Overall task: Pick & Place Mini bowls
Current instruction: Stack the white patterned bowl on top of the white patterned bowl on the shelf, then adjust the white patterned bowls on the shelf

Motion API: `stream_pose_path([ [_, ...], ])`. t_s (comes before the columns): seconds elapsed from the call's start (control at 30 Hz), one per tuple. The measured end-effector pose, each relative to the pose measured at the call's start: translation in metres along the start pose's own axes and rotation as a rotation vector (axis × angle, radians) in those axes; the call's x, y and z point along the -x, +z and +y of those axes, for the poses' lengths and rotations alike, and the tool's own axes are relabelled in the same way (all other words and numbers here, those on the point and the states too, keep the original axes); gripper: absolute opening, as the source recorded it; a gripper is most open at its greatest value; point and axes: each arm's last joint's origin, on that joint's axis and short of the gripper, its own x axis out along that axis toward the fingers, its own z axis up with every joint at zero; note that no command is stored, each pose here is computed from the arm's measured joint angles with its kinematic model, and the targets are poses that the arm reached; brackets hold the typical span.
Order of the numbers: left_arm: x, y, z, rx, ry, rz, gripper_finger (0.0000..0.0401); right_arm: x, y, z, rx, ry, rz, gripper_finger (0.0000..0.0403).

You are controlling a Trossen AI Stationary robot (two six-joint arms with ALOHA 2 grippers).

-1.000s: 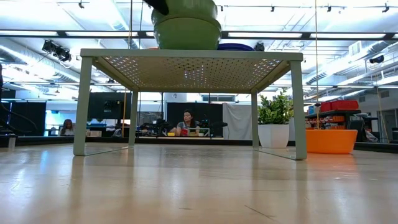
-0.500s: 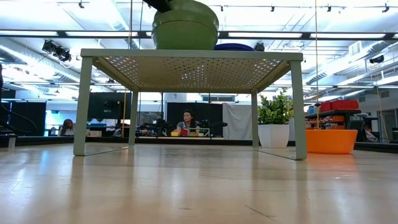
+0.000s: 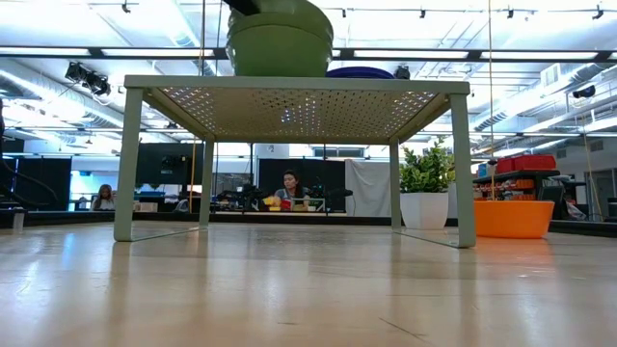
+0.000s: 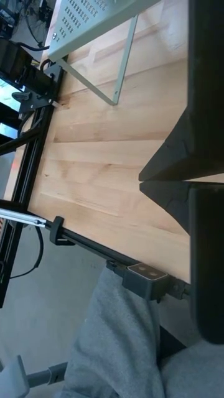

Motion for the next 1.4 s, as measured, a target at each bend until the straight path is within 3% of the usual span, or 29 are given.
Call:
stream_pose_path([
  [0.37, 0.0, -0.001, 0.0, 0.006, -0.005, 0.004, 0.0133, 0.0, 0.0, 0.0, 0.0, 0.0, 0.0, 0.0006],
  [0.73, 0.01, 0.005, 0.01, 0.031, 0.013, -0.03, 0.0247, 0.0, 0.0, 0.0, 0.003, -0.001, 0.004, 0.0006],
  [0.93, 0.035, 0.017, 0.013, 0.057, -0.039, -0.11, 0.026, 0.0, -0.001, 0.0, 0.0, -0.001, 0.005, 0.0006],
  [1.1, 0.033, 0.009, -0.001, 0.105, -0.096, -0.018, 0.0221, 0.0, -0.001, 0.0, 0.001, 0.0, 0.006, 0.0006],
  [1.4, 0.007, 0.002, -0.019, 0.083, -0.101, 0.015, 0.0053, 0.0, -0.001, 0.0, 0.002, 0.0, 0.007, 0.0006],
])
